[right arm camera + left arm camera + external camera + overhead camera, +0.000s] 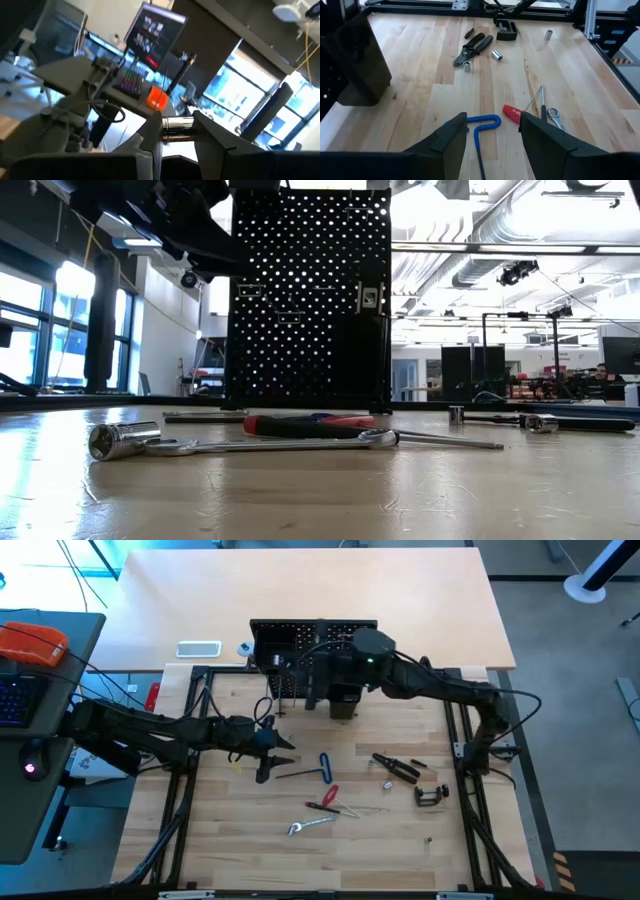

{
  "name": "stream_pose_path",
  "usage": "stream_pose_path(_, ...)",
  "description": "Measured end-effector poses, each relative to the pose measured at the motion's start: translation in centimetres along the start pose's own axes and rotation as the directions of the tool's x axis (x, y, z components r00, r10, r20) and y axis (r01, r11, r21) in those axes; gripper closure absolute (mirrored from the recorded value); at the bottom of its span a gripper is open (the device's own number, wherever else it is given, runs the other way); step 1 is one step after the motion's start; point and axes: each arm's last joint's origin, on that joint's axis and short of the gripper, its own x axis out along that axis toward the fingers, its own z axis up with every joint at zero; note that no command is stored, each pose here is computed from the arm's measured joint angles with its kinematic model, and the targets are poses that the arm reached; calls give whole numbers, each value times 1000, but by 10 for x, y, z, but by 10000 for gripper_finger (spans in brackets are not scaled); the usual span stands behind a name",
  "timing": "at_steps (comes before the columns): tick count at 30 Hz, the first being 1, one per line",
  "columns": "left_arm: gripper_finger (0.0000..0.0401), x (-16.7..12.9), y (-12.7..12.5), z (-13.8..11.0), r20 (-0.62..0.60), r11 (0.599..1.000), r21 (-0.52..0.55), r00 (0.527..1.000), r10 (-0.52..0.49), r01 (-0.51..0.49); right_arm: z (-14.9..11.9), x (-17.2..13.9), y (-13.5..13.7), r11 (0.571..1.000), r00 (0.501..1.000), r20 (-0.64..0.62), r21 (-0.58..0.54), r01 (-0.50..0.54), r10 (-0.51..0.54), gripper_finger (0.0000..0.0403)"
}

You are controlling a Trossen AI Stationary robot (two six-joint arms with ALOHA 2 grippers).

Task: Hang tools onto peg board
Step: Put the socket into the top black bin on the pegboard

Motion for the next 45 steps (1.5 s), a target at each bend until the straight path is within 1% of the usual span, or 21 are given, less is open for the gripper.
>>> stream_pose_path(6,224,0,-3,0,-1,1000,7,1000,-8,8,-5,20,-7,1000,989,-143,-4,31,-31,324)
stream_pose_path(9,224,0,-5,0,-3,1000,11,1000,-15,15,-1,19,-14,997,977,-198,-13,76,-77,324)
stream_pose_path(12,224,0,-7,-1,-3,1000,16,1000,-20,20,4,15,-21,995,974,-207,4,95,-92,324)
stream_pose_path(16,224,0,-7,-1,-3,1000,22,1000,-18,18,2,12,-27,994,966,-244,52,99,-84,324)
stream_pose_path(19,224,0,-6,0,-2,1000,22,1000,-4,4,-4,12,-30,992,959,-273,70,104,-81,324)
stream_pose_path(23,224,0,-6,0,-2,1000,21,1000,-1,1,-14,10,-32,990,943,-330,106,91,-51,324)
stream_pose_path(33,224,0,-6,-1,-2,1000,15,1000,-1,1,-17,9,-33,988,942,-336,140,70,-19,323)
stream_pose_path(40,224,0,-6,0,-2,1000,15,1000,-1,1,-19,9,-35,984,939,-343,162,72,-12,309)
stream_pose_path(45,224,0,-6,-1,-6,1000,15,1000,-1,1,-19,9,-35,984,939,-343,162,72,-12,306)
